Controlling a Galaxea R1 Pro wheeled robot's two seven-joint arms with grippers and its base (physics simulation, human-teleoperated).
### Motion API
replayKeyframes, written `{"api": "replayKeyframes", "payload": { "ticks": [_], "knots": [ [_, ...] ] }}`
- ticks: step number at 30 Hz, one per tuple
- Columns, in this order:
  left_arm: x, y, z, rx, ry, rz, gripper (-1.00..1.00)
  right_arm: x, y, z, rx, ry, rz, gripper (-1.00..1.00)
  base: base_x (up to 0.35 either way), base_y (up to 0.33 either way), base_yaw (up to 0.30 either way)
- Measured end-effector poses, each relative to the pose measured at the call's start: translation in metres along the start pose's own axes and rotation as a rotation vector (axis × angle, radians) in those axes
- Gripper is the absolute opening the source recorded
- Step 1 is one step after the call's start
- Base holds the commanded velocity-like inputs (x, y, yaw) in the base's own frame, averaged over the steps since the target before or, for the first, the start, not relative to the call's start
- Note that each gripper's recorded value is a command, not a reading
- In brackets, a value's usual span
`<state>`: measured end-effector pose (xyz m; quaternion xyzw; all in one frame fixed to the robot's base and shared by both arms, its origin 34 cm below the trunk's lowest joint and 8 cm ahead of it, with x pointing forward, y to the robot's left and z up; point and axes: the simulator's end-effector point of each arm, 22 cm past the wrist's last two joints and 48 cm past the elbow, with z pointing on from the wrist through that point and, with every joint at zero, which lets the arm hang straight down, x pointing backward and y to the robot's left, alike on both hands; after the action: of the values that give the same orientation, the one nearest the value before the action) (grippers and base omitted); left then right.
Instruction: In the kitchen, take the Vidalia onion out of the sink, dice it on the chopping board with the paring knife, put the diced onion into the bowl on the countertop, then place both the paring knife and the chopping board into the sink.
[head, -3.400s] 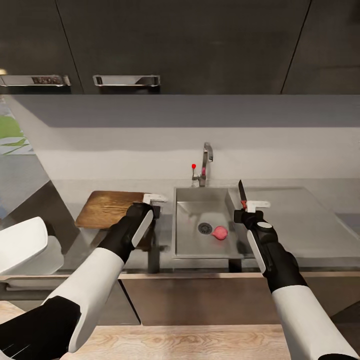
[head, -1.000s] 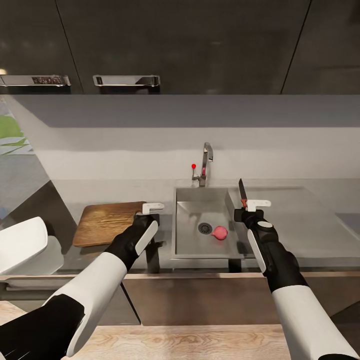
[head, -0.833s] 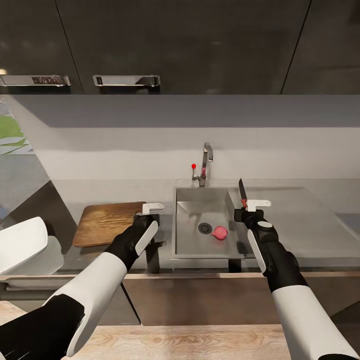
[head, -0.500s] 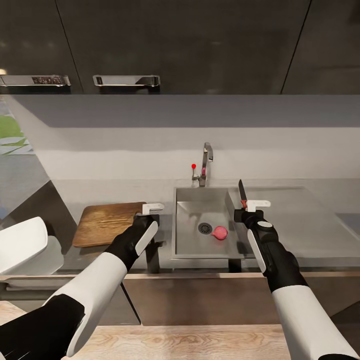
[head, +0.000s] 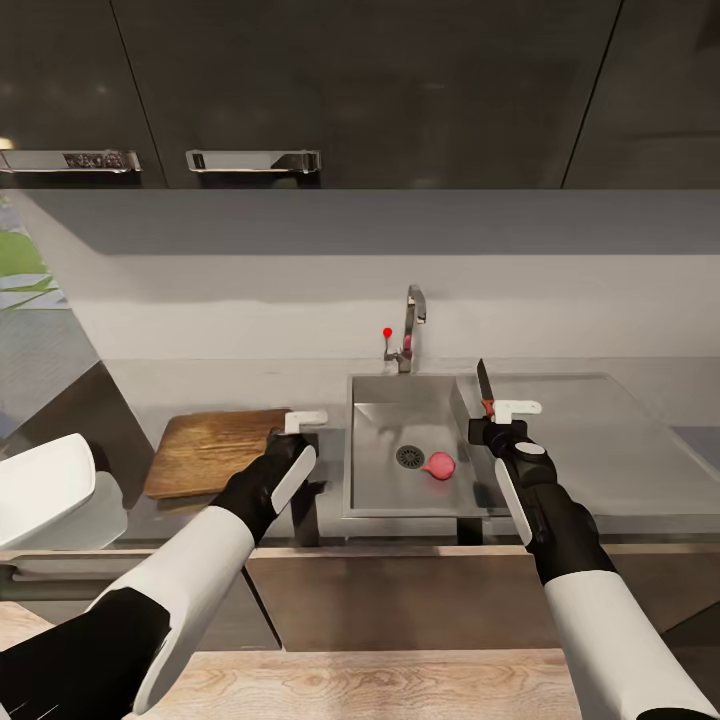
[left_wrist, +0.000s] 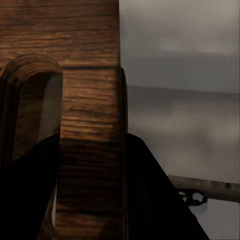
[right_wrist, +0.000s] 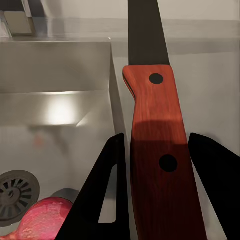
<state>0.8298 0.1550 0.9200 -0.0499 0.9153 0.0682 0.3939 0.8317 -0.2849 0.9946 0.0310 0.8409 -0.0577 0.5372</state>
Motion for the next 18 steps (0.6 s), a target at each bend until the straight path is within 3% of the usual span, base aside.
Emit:
{"api": "replayKeyframes", "payload": {
  "ticks": [6,18],
  "knots": [
    [0.0050,-0.0058,0.0012,-0.007,-0.024,0.053,-1.00,-0.0004,-0.0003,-0.0004,0.000,-0.001,0.000,-1.00,0.000,0.000,0.000],
    [0.0047,-0.0073,-0.0007,-0.007,-0.040,0.068,-1.00,-0.0002,-0.0002,-0.0003,0.000,0.000,0.000,-1.00,0.000,0.000,0.000]
  ]
}}
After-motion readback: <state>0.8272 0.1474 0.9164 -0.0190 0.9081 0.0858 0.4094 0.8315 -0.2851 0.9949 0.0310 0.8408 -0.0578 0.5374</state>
